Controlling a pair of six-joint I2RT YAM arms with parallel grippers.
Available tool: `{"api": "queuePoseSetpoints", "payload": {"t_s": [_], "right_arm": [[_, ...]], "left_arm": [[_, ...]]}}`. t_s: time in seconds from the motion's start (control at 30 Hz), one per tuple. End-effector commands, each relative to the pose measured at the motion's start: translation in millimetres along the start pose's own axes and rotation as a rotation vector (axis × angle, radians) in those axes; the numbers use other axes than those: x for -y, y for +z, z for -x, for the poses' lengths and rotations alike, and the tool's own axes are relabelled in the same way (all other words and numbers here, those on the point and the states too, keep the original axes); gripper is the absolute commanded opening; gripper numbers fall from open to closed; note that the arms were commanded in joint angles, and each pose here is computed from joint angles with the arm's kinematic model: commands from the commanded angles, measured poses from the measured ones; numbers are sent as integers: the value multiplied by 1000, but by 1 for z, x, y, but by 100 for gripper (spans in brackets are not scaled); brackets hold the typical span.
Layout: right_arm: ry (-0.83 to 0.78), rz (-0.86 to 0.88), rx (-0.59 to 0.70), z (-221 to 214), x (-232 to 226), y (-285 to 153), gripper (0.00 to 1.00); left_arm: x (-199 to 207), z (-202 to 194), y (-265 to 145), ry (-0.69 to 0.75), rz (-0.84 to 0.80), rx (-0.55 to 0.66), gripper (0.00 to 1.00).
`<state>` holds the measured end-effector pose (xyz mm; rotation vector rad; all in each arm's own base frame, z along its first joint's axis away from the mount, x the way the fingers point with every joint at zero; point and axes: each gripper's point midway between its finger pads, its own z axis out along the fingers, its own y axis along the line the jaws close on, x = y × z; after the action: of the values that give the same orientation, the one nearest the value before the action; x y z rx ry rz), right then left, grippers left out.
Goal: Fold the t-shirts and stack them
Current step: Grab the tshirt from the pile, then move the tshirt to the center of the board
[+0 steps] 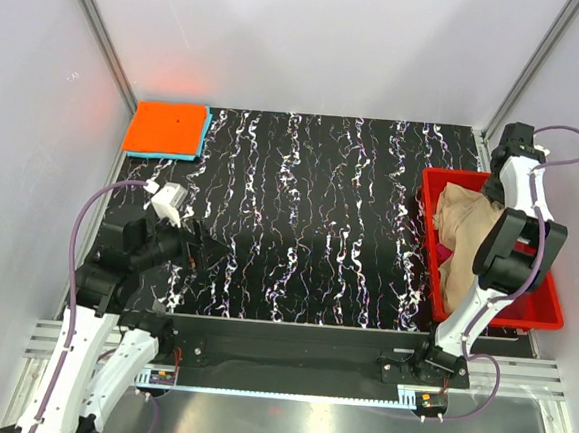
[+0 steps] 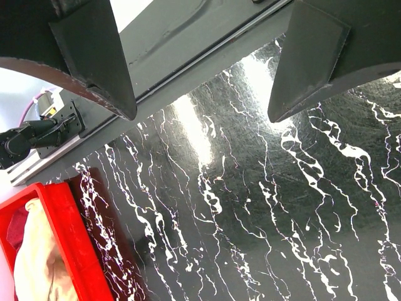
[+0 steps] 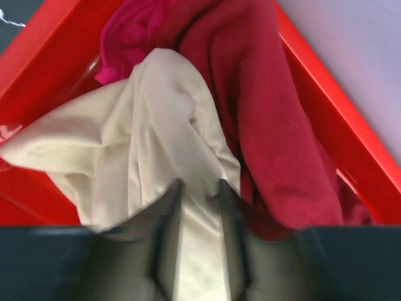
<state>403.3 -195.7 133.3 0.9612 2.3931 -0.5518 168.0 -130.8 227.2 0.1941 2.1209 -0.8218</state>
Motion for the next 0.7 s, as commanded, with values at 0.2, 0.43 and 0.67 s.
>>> {"api": "queuePoseSetpoints", "payload": {"t_s": [0.2, 0.43, 0.67], "right_arm": [[218, -13, 203, 99, 19, -55, 0], [406, 268, 722, 207, 29, -266, 0], [490, 557, 1220, 240, 66, -479, 0]], "left_arm": [[3, 30, -7, 71, 32, 71, 86], [20, 50, -8, 69, -11, 109, 85], [47, 63, -16, 22, -109, 116, 99]]}}
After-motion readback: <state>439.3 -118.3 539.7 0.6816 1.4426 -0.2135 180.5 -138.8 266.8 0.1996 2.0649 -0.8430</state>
